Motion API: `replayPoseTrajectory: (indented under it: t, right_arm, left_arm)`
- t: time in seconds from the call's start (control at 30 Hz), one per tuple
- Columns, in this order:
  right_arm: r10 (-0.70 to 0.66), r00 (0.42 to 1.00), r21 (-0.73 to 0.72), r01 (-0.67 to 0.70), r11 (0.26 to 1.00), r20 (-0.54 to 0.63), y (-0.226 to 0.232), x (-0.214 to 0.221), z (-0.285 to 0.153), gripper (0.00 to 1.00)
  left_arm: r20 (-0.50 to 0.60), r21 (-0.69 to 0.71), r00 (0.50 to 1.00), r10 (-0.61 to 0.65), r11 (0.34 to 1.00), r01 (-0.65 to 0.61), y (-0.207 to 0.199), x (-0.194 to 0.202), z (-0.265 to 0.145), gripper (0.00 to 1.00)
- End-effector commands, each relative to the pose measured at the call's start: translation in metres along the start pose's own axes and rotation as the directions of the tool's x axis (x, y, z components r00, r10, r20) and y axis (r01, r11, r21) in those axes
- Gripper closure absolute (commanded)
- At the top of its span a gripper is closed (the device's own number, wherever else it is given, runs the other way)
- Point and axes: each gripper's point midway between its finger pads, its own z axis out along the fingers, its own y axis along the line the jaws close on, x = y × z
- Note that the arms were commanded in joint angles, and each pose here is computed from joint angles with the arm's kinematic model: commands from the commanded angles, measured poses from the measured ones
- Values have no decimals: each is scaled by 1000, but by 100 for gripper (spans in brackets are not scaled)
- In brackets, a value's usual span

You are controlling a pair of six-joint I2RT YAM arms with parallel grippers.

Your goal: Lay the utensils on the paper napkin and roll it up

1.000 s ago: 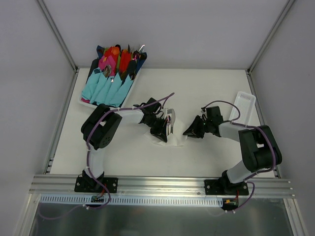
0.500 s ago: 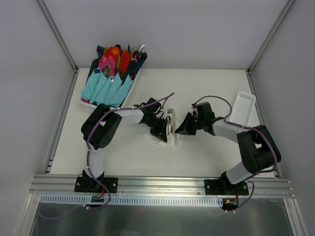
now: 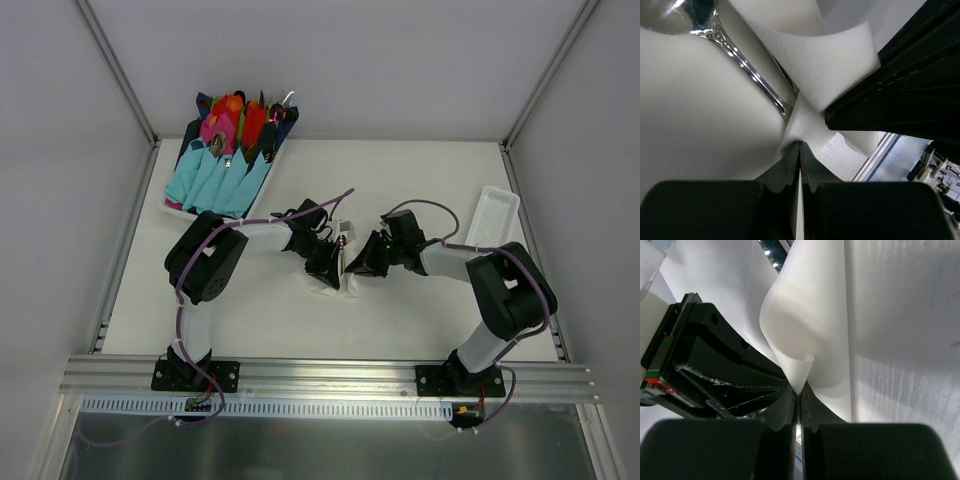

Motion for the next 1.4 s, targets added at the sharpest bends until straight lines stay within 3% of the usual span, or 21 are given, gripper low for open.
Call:
replayPoseTrajectory:
  t: [0.0, 0.27, 0.37, 0.57, 0.73, 0.97, 1.13, 1.37]
  right_arm:
    - [19, 1000, -92, -17, 996, 24, 29, -12, 6, 100]
    - [44, 999, -100, -44, 994, -1, 25, -9, 21, 100]
    - [59, 998, -80, -60, 995, -18, 16, -6, 27, 95]
    - [75, 996, -53, -77, 996, -50, 3, 2, 34, 73]
    - [69, 995, -57, -73, 996, -68, 0, 6, 35, 54]
    - [59, 996, -57, -63, 996, -68, -1, 7, 35, 48]
    - [44, 997, -68, -48, 997, -68, 0, 6, 36, 50]
    - [12, 997, -74, -18, 997, -76, -1, 8, 36, 46]
  left_arm:
    - [-33, -101, 999, -38, 994, 34, 30, 12, 7, 100]
    - [-33, -100, 999, -34, 995, 31, 29, 12, 7, 100]
    - [-35, -100, 999, -34, 995, 30, 29, 13, 6, 100]
    - [-8, -90, 1000, 0, 996, -1, 21, 12, -7, 100]
    - [82, -70, 996, 18, 997, -12, 9, 0, -42, 99]
    - [245, -58, 969, -26, 997, 41, 20, -40, -94, 98]
    - [252, 2, 964, -80, 997, 82, 19, -65, -92, 98]
    - [288, 94, 956, -62, 995, 36, -3, -116, -95, 93]
